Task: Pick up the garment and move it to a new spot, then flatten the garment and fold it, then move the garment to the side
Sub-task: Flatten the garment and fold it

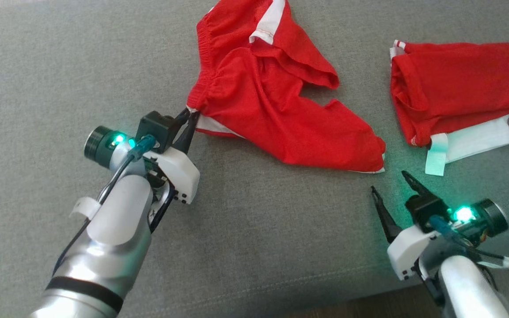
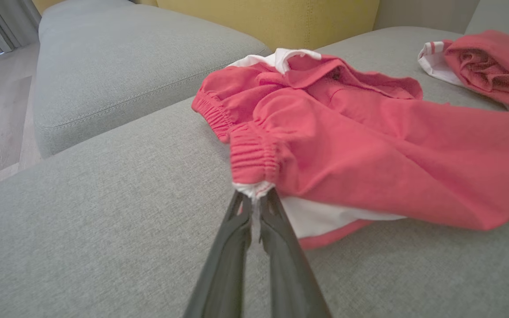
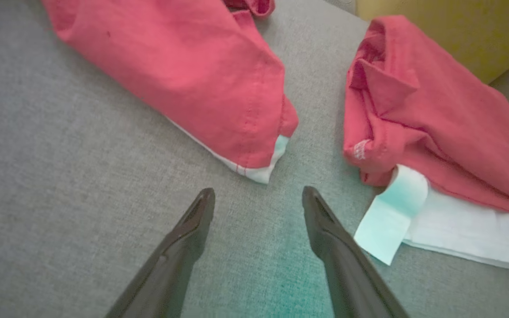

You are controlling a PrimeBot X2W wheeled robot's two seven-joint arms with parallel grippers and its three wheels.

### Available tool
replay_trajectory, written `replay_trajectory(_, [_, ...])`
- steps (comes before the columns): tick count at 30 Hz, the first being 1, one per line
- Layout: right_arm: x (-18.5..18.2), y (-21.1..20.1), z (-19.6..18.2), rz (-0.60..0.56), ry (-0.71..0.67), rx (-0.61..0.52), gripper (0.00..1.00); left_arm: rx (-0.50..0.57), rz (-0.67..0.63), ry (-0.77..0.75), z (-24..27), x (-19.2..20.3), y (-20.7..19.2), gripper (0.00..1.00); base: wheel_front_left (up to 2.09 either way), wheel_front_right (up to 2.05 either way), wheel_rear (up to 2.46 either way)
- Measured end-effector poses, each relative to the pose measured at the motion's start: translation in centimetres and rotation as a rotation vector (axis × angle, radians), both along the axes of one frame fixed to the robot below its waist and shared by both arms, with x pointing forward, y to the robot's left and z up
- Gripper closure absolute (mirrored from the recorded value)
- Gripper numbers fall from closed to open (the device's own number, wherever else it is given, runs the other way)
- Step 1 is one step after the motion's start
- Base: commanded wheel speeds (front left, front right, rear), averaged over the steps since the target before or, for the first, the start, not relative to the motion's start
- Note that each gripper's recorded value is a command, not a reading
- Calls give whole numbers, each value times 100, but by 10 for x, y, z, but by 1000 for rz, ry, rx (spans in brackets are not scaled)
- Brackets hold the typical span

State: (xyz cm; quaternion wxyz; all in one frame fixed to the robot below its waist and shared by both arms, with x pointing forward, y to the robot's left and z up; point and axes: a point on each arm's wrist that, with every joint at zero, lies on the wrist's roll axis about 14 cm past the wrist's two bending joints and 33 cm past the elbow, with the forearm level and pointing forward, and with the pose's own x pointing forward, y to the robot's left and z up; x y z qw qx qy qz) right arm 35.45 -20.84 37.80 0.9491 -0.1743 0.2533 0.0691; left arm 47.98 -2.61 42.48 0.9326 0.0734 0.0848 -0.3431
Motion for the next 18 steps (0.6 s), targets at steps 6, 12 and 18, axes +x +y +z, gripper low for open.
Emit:
replay_trajectory(6, [9,-2,-6,40,25,-47,0,-8,1,1,1,0,-1,100,0,0,0])
replay_trajectory(12, [20,-2,-10,78,34,-83,0,-5,4,9,-3,-1,2,100,0,0,0])
replay_trajectory(18, [26,0,-13,101,35,-89,8,-1,3,13,-5,-2,3,100,0,0,0])
